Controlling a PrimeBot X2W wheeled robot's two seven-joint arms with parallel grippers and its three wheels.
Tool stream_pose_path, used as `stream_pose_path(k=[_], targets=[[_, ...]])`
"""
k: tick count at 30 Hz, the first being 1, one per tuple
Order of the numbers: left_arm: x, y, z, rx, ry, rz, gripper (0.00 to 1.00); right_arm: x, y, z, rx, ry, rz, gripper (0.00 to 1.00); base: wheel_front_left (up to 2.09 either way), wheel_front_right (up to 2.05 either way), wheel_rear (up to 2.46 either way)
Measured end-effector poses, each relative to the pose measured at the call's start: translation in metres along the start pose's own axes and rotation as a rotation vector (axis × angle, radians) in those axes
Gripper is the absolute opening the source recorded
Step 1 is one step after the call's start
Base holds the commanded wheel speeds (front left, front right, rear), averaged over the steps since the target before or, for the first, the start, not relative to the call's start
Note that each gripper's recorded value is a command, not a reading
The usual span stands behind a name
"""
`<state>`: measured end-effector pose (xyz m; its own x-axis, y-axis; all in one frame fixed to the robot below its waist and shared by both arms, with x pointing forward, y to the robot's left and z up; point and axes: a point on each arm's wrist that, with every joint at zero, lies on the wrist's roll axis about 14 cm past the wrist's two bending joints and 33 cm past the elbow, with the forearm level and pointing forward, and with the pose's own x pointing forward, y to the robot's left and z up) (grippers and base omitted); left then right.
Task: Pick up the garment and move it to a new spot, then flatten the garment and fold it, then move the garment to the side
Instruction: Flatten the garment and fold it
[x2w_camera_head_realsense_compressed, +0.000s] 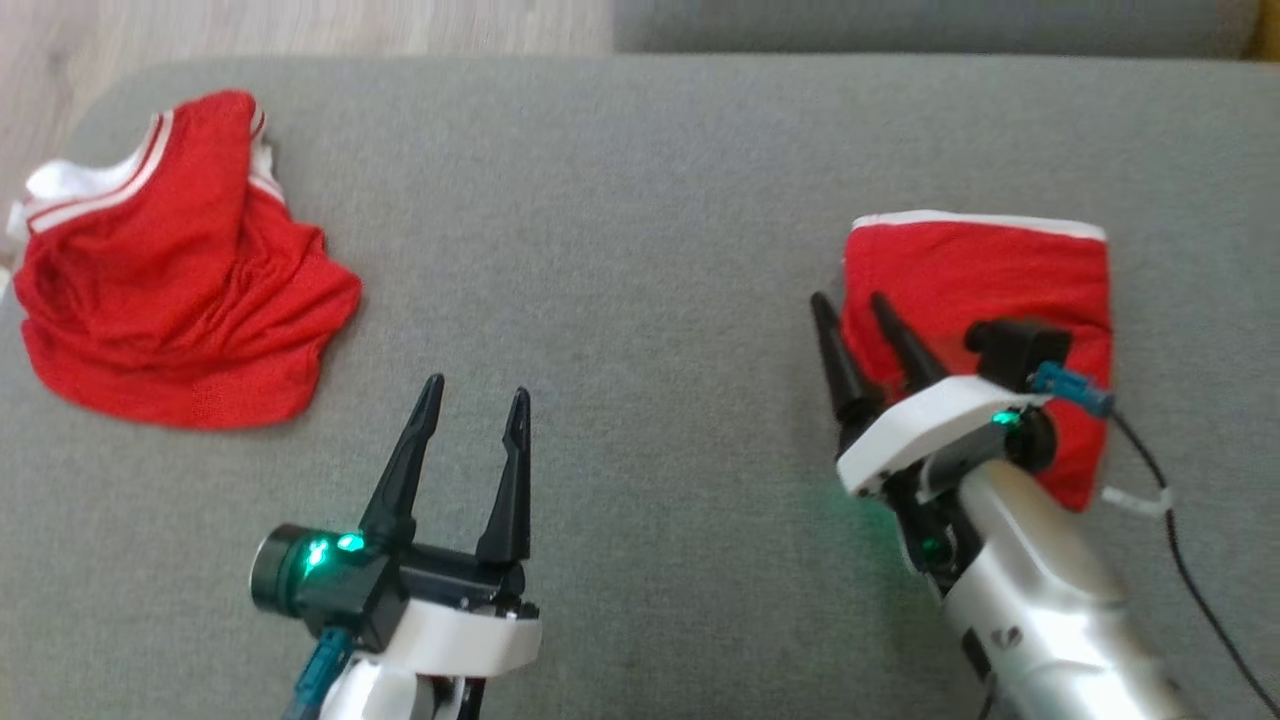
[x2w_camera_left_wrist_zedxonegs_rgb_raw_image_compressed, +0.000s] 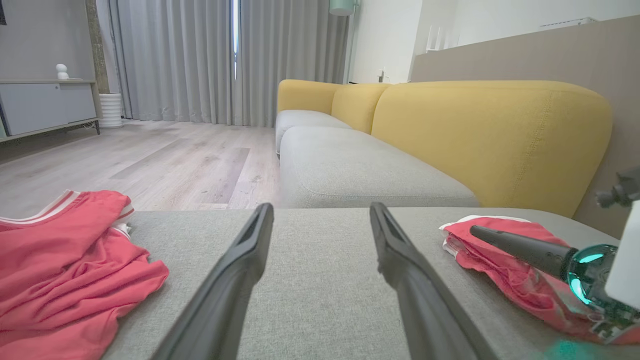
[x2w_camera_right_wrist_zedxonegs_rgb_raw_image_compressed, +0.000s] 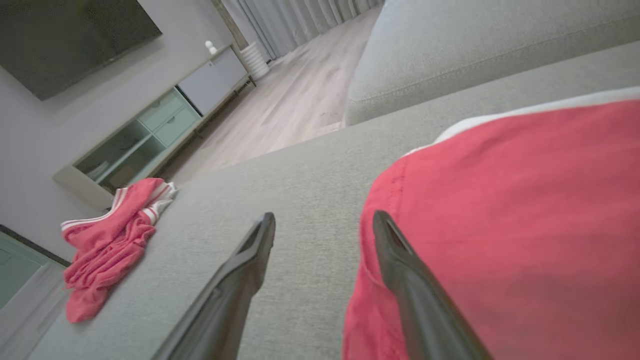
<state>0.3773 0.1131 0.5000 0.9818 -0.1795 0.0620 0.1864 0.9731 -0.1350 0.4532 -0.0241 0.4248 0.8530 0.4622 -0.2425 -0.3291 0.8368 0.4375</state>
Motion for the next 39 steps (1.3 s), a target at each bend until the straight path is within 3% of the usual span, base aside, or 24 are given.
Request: stream_pose_path(k=[8, 14, 19, 24, 26, 34, 39], targets=[[-0.024, -0.006, 0.01, -0.01, -0.025, 0.019, 1.0, -0.05, 0.037, -0.005, 0.057, -0.066, 0.085, 1.0, 0.0, 0.0, 0.0], [-0.047, -0.008, 0.013, -0.01, -0.036, 0.048, 1.0, -0.1, 0.018, 0.001, -0.039, -0.149, 0.045, 1.0, 0.0, 0.0, 0.0], [-0.066, -0.01, 0.01, -0.004, -0.03, 0.063, 1.0, -0.137, 0.006, 0.046, -0.145, -0.334, -0.019, 1.0, 0.0, 0.0, 0.0], [-0.081, -0.013, 0.006, 0.012, -0.017, 0.068, 1.0, -0.166, -0.015, 0.03, -0.17, -0.329, -0.123, 1.0, 0.0, 0.0, 0.0], [-0.085, -0.012, 0.004, 0.014, -0.013, 0.075, 1.0, -0.169, -0.017, 0.021, -0.163, -0.313, -0.141, 0.0, 0.0, 0.0, 0.0], [-0.091, -0.007, 0.006, 0.011, -0.019, 0.106, 1.0, -0.15, -0.042, -0.008, -0.16, -0.182, -0.212, 0.0, 0.0, 0.0, 0.0], [-0.094, -0.004, 0.002, 0.004, -0.005, 0.125, 1.0, -0.102, -0.037, 0.02, -0.245, -0.169, -0.172, 0.0, 0.0, 0.0, 0.0]])
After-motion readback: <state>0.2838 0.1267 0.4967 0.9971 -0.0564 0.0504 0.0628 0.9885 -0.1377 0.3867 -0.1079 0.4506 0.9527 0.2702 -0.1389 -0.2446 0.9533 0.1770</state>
